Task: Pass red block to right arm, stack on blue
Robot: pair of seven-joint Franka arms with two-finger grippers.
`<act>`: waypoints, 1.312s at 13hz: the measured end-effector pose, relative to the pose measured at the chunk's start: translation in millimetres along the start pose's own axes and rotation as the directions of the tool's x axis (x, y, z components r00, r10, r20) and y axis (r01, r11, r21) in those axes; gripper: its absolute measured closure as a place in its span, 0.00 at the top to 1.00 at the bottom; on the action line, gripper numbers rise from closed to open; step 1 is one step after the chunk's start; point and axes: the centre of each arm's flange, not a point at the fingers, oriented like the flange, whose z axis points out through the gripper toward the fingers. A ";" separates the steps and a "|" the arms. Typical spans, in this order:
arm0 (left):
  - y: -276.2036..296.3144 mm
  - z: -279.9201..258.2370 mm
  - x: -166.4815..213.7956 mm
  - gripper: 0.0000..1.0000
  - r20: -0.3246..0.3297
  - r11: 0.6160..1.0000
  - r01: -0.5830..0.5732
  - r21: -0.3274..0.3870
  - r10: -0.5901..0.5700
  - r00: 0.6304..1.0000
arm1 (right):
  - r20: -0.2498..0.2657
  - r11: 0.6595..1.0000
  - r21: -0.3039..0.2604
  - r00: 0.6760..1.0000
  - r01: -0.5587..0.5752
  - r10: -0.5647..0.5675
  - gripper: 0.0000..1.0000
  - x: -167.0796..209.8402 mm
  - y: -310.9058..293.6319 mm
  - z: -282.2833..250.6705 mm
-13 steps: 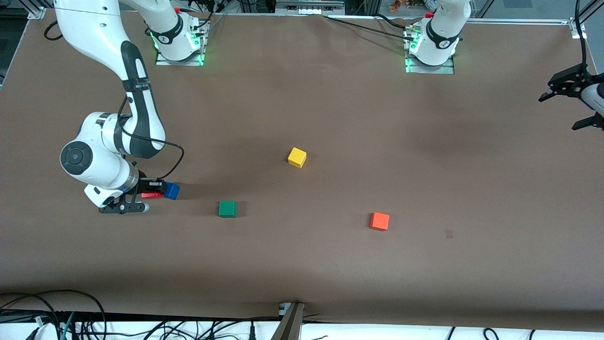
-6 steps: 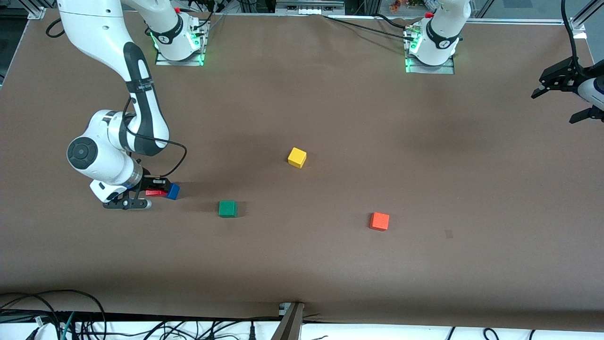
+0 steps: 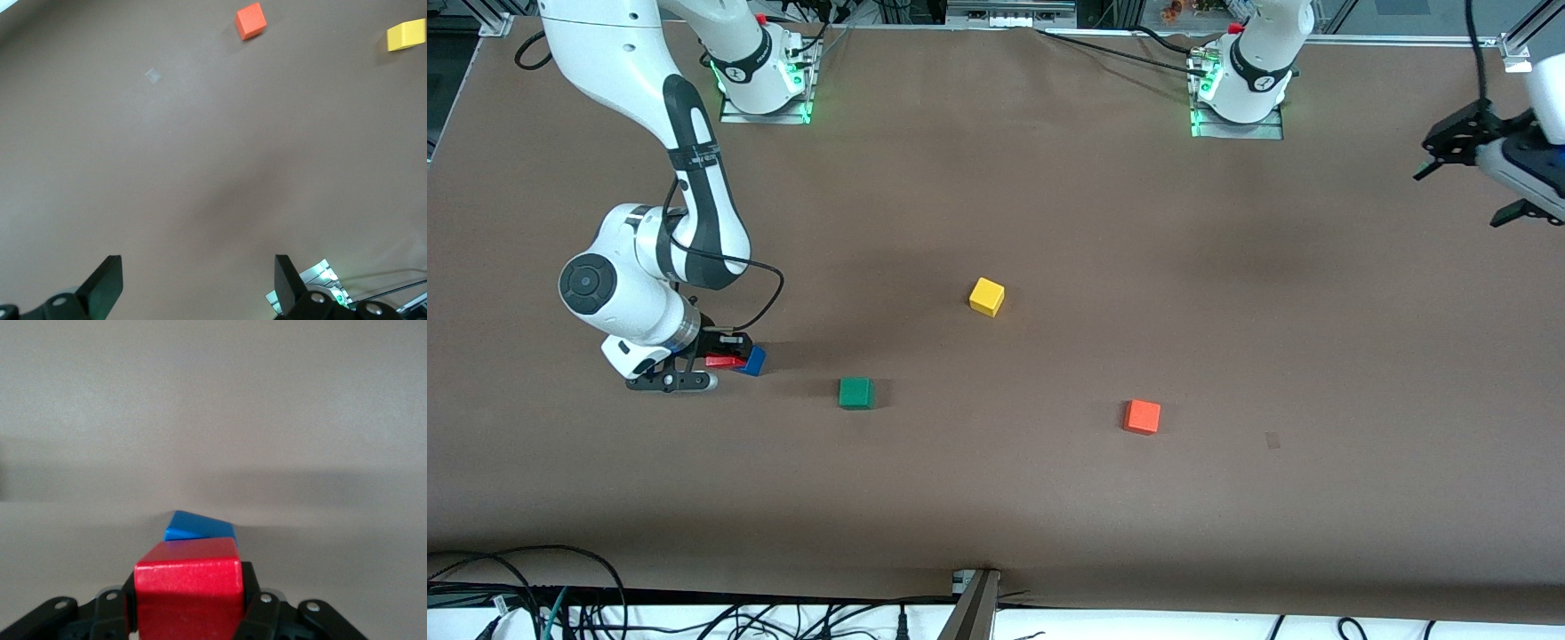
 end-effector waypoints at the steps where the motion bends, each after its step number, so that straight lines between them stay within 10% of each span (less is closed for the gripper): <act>1: 13.4 0.1 4.4 1.00 0.024 0.999 0.042 0.011 -0.043 0.999 | -0.002 1.000 -0.001 1.000 0.000 0.000 0.57 0.0 0.2 0.1; 6: 34.0 6.0 12.0 1.00 0.054 0.933 0.357 0.038 -0.359 0.932 | -0.012 1.000 0.001 1.000 -0.005 0.005 1.00 0.8 0.1 -2.4; 12: 4.2 57.7 -13.2 1.00 0.029 0.862 0.506 0.028 -0.507 0.861 | 0.023 0.997 0.081 1.000 -0.015 0.013 1.00 3.6 7.0 -84.8; 17: -24.0 79.4 -18.8 1.00 0.040 0.834 0.552 -0.005 -0.551 0.834 | 0.085 0.998 0.027 0.995 0.058 -0.060 1.00 1.7 29.5 -225.8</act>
